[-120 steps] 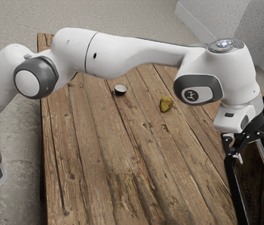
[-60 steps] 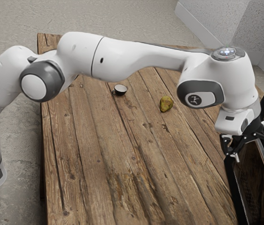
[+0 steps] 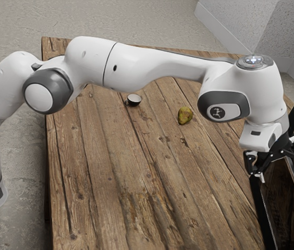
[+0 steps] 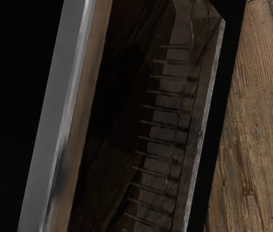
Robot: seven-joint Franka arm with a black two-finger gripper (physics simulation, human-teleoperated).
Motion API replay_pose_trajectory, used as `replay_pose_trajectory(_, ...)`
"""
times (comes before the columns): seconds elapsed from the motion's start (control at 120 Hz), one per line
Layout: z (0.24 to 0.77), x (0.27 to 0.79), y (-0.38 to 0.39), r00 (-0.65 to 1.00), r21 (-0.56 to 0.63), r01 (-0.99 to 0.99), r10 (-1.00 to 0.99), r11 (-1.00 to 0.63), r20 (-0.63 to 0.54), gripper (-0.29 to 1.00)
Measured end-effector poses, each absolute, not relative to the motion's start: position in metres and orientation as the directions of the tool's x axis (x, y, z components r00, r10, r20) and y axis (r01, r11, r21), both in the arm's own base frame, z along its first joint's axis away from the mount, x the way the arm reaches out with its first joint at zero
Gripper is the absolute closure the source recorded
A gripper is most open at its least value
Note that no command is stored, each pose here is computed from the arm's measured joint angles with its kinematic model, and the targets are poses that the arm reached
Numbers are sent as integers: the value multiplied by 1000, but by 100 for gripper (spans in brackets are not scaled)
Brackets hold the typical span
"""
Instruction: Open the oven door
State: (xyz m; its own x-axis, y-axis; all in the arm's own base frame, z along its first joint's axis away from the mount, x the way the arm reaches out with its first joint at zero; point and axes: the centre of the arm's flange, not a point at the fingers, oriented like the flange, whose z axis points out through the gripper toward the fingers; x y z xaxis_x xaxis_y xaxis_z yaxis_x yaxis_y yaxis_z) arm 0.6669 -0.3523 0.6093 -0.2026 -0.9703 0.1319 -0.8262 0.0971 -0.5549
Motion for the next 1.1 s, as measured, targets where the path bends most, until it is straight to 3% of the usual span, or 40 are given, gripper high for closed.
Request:
replay_pose_trajectory(0.6,601,625,-356,-192,-490,-863,-977,122,95,0)
replay_pose_trajectory(1.1,589,537,-406,-278,-490,-836,-960,247,-9,2)
